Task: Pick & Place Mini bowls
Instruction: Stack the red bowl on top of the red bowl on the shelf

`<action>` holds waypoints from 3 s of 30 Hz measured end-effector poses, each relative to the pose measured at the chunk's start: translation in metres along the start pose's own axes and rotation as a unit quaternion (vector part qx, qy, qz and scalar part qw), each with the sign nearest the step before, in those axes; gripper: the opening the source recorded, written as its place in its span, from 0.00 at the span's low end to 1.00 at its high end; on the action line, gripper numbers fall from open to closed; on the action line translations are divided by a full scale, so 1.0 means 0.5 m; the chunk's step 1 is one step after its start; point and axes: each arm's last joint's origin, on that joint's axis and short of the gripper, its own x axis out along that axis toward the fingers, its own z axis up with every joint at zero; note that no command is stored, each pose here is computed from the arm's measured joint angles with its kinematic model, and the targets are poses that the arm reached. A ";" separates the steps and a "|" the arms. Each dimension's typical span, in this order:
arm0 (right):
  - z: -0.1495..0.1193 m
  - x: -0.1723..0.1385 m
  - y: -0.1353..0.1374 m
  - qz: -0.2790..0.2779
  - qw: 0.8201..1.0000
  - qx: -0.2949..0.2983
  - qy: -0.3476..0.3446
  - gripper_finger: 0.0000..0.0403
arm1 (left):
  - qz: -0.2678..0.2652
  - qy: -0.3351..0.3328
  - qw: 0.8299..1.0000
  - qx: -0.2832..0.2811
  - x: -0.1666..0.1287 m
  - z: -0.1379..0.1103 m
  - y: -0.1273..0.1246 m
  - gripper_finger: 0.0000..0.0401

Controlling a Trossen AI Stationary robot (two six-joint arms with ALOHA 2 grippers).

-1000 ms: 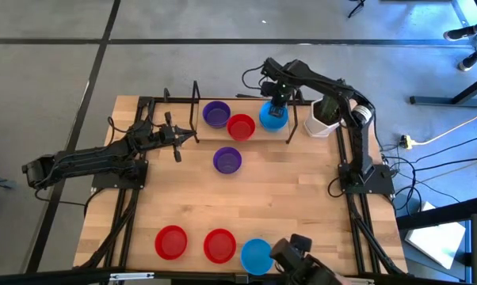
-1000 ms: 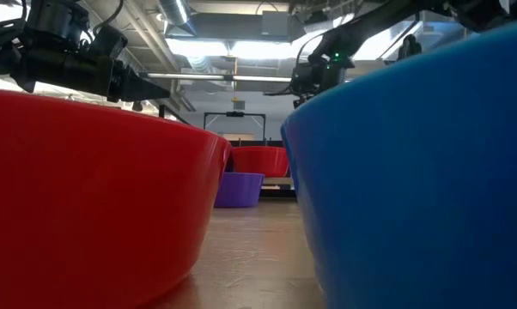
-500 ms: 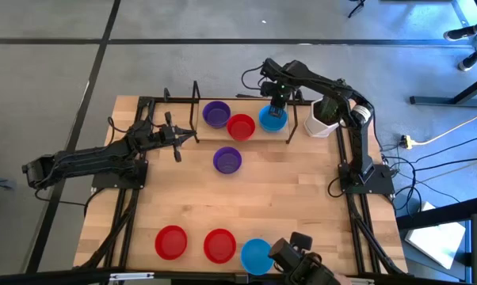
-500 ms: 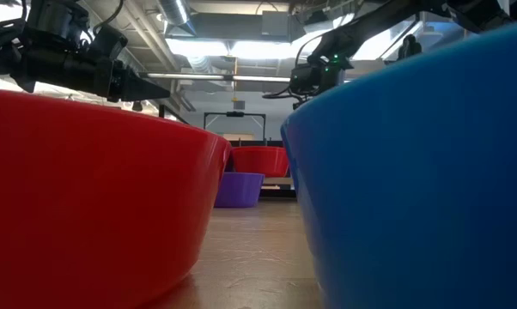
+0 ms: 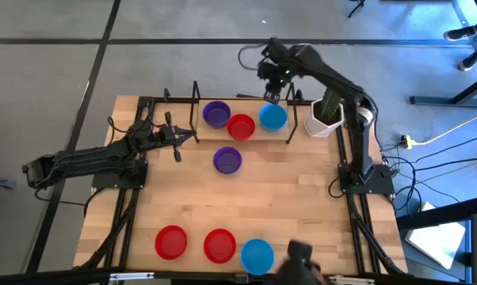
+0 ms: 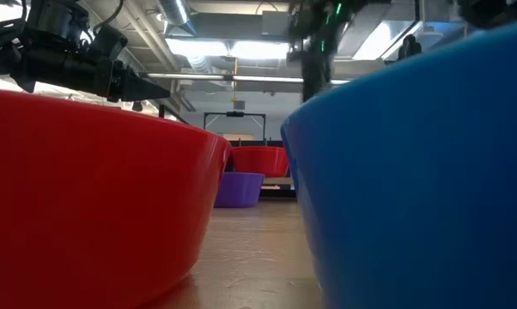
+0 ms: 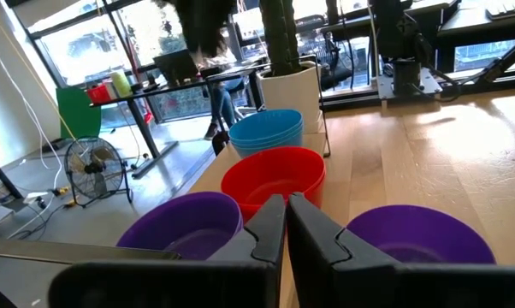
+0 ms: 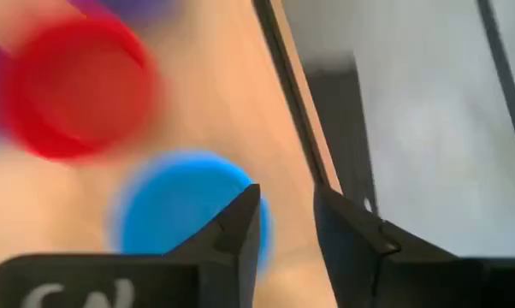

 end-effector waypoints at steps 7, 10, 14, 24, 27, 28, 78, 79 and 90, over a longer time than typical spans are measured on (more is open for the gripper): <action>0.011 -0.330 0.131 0.097 0.912 -0.136 -0.376 0.07 | 0.000 0.000 1.000 0.000 0.000 0.000 0.000 0.02; -0.040 -0.438 0.183 0.151 0.848 -0.188 -0.472 0.02 | 0.000 0.000 1.000 0.000 0.000 0.000 0.000 0.02; -0.126 -0.500 0.237 0.180 0.810 -0.213 -0.515 0.02 | 0.000 0.000 1.000 0.000 0.000 0.000 0.000 0.02; -0.319 -0.358 0.295 0.154 0.794 -0.166 -0.565 0.01 | 0.000 0.000 1.000 -0.004 0.000 0.000 0.000 0.02; -0.365 -0.283 0.312 0.179 0.782 -0.157 -0.576 0.01 | 0.000 0.000 1.000 -0.006 0.000 0.000 0.000 0.02; -0.378 -0.255 0.319 0.190 0.780 -0.158 -0.575 0.01 | 0.000 0.000 1.000 -0.005 0.000 0.000 0.000 0.02; -0.581 0.061 0.375 0.136 0.766 -0.111 -0.618 0.02 | 0.000 0.000 1.000 -0.004 0.000 0.000 0.000 0.02; -0.581 0.061 0.375 0.136 0.767 -0.111 -0.618 0.02 | 0.000 0.000 1.000 -0.004 0.000 0.000 0.000 0.02; -0.581 0.062 0.375 0.137 0.769 -0.112 -0.615 0.02 | 0.038 0.006 0.999 0.001 0.000 0.000 0.005 0.02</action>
